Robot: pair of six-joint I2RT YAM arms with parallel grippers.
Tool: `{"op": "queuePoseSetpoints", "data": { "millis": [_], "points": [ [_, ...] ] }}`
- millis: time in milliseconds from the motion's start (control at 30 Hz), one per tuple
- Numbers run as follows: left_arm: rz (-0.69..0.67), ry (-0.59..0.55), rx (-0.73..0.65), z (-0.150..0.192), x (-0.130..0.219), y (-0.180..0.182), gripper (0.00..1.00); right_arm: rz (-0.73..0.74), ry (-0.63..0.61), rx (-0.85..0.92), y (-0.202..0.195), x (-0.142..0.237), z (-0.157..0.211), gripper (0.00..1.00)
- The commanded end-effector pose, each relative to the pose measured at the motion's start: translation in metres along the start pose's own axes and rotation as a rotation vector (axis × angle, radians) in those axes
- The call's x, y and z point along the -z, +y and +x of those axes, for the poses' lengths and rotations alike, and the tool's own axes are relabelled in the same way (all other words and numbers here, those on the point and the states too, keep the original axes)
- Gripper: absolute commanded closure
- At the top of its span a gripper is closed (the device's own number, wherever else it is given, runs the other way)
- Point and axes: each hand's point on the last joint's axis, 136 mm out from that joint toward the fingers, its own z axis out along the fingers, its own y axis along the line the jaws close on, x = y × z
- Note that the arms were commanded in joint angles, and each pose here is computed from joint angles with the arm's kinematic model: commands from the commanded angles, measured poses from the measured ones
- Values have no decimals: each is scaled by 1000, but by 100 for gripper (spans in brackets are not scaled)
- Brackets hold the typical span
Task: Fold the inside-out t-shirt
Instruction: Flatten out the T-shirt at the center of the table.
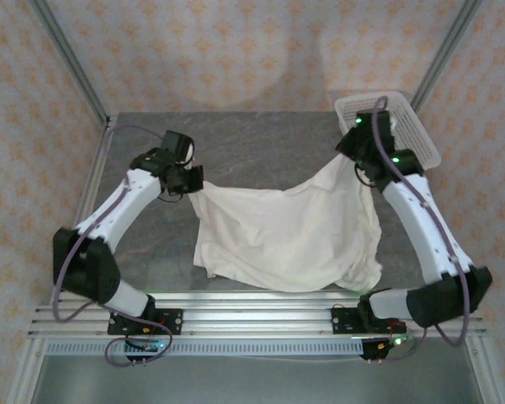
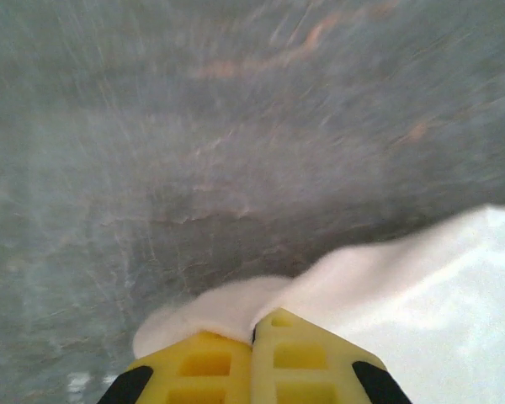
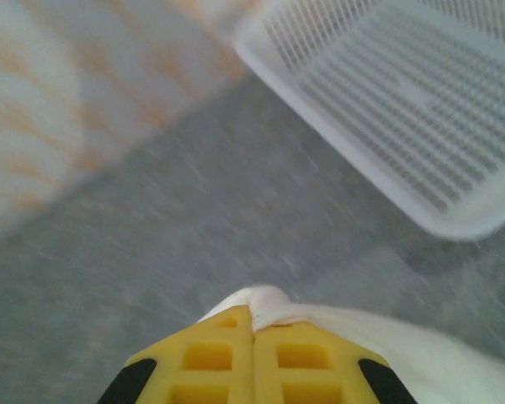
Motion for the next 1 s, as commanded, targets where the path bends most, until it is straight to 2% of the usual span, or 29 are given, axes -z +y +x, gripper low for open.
{"op": "queuePoseSetpoints", "data": {
  "millis": [0,67,133,233,367,533,633,767,967],
  "points": [
    [66,-62,101,-19,-25,2,88,48,-56,13,-9,-13,-6,100],
    [52,-85,122,-26,-37,9,77,73,-42,31,-13,-27,0,100],
    [60,-122,124,-37,-32,9,64,101,-49,50,-15,-31,-2,100],
    [21,-187,119,-51,-7,15,56,158,-93,62,-22,-24,-16,100],
    [-11,-201,150,-41,16,25,56,154,-120,56,-23,-13,-23,100],
    [-39,-95,259,5,1,41,67,56,-88,15,-13,-9,-12,100],
    [-51,-77,292,18,-17,49,69,28,-73,2,-10,-10,-6,100],
    [-30,-49,334,15,-46,49,67,5,-56,8,-6,-11,-4,100],
    [80,-129,357,-7,-78,38,59,3,-44,29,-6,-11,-1,100]
  ]
}}
